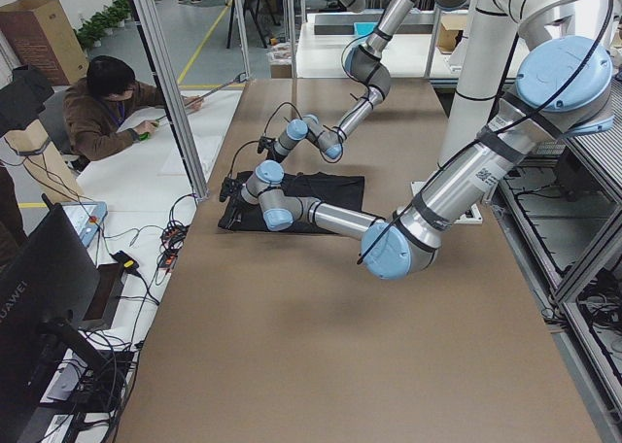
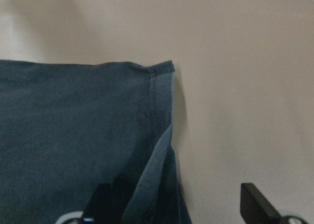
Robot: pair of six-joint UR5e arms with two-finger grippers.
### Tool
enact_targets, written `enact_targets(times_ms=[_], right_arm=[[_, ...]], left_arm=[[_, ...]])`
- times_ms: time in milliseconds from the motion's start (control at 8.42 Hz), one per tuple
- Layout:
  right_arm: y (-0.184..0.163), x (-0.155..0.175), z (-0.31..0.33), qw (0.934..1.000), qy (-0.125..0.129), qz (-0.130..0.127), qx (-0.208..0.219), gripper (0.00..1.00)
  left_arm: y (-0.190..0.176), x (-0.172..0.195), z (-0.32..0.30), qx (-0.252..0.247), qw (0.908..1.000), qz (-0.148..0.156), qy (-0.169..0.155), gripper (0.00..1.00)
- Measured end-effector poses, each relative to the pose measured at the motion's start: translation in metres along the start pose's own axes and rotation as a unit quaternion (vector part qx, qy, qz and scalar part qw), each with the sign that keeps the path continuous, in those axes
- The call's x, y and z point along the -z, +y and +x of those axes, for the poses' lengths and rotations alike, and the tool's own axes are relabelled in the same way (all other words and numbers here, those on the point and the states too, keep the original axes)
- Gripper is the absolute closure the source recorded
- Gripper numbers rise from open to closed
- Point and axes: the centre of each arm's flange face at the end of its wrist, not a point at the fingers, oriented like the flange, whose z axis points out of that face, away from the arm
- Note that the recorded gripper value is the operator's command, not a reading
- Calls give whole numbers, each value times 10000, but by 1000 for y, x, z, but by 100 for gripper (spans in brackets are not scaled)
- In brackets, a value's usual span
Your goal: Fold clothes
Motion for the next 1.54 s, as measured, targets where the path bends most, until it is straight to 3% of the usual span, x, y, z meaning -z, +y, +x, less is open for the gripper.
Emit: enact_targets(times_ms=[356,713,1188,1545], right_arm=[[8,13,29,9996,63,-241,108,7],[27,6,61,9991,155,-351,178,7],[6,31,61,9972,-259,-694,54,6],[3,39,37,9973,-154,-696,-163,6]], left_arm=[[-1,0,2,2,10000,4,9,0],[-1,1,3,5,10000,7,20,0],[0,0,3,6,10000,3,19,0],[0,1,4,0,10000,3,21,0]])
